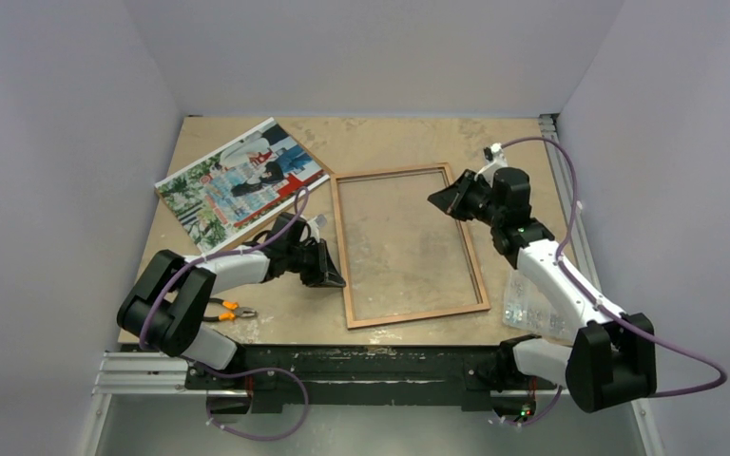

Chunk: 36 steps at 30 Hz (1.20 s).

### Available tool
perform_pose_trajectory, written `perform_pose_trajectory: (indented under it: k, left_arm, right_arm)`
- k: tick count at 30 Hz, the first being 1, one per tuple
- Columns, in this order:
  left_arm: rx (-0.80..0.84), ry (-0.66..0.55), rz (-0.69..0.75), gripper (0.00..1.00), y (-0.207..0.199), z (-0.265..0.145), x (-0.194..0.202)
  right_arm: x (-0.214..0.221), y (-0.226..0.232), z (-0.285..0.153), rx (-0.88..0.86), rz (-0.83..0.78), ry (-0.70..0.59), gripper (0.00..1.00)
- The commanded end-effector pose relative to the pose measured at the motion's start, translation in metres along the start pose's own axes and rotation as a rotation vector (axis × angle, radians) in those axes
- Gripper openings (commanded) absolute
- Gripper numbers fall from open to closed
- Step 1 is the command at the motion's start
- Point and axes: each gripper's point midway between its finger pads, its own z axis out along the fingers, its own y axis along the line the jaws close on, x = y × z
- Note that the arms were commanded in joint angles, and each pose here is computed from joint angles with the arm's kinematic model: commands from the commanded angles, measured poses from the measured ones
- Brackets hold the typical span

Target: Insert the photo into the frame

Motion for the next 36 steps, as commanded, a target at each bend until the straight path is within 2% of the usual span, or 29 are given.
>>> perform_pose_trajectory:
  k: [1, 5, 13, 25, 28, 36]
  left_arm:
    - [-0.229, 0.07, -0.009, 0.0, 0.053, -0.003, 0.03]
    - [-0.233, 0.073, -0.011, 0.0, 0.054, -0.002, 0.03]
    - [-0.236, 0.075, -0.009, 0.0, 0.054, -0.001, 0.031]
    - [-0.236, 0.076, -0.009, 0.0, 0.054, -0.001, 0.03]
    - [-0.235, 0.077, -0.007, 0.0, 0.054, -0.001, 0.03]
    - [-0.235, 0.075, -0.005, 0.0, 0.053, -0.002, 0.029]
  right_arm:
    - [-0.006, 0.02, 0.003, -0.086, -0.09, 0.009, 0.0]
    - [-0.002, 0.022, 0.006, -0.104, -0.069, 0.033, 0.0]
    - [0.022, 0.011, 0.014, -0.111, 0.083, 0.088, 0.0]
    - [0.04, -0.02, 0.015, 0.002, 0.03, 0.138, 0.0]
    - [0.043, -0.023, 0.017, 0.008, 0.012, 0.15, 0.06]
    - [0.051, -0.033, 0.029, 0.022, -0.039, 0.228, 0.32]
